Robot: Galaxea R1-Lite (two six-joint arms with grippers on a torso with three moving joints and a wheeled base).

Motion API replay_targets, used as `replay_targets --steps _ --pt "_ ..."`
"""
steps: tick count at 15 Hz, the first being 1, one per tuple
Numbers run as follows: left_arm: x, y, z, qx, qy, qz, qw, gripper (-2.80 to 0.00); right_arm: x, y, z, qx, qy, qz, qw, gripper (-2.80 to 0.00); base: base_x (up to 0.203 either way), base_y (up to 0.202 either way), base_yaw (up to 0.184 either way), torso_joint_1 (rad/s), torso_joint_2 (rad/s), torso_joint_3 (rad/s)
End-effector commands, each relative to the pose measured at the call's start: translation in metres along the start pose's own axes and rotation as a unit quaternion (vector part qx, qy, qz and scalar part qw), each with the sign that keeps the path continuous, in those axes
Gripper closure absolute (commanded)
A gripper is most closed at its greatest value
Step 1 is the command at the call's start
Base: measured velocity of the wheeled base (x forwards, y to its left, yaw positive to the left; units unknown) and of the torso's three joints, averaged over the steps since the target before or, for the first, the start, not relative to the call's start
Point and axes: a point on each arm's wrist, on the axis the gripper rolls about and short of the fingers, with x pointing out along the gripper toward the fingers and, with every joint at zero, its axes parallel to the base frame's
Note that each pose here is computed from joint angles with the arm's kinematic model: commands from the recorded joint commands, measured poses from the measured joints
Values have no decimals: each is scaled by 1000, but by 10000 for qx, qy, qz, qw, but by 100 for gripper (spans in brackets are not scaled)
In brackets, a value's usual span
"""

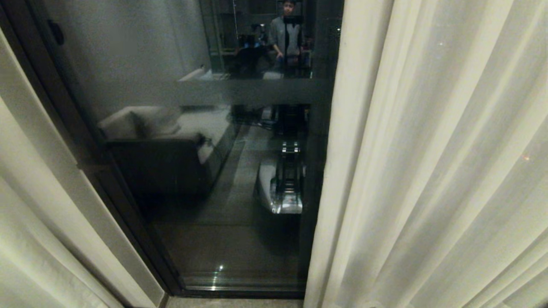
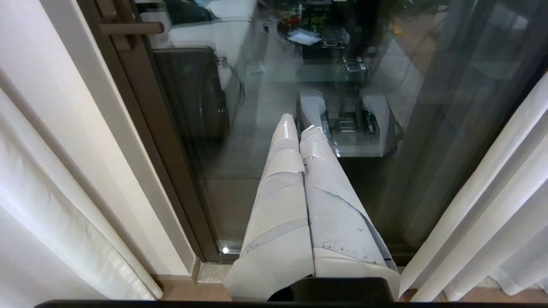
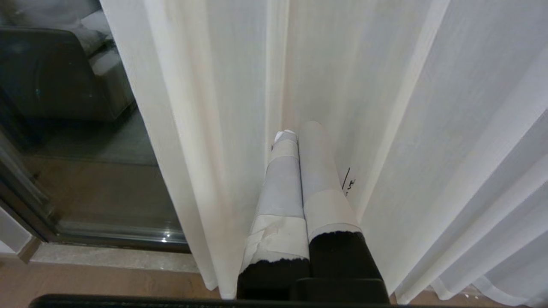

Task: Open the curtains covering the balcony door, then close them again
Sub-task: Pull the inner curtains open on both sides

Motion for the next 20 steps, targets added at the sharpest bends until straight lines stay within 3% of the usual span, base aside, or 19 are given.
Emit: replay_targets --steps 1,20 --pt "0 0 0 -2 -5 4 10000 0 0 0 0 -4 8 -1 10000 0 0 0 0 0 0 0" --pt "0 0 0 -2 -5 11 10000 0 0 0 0 -4 8 -1 10000 0 0 0 0 0 0 0"
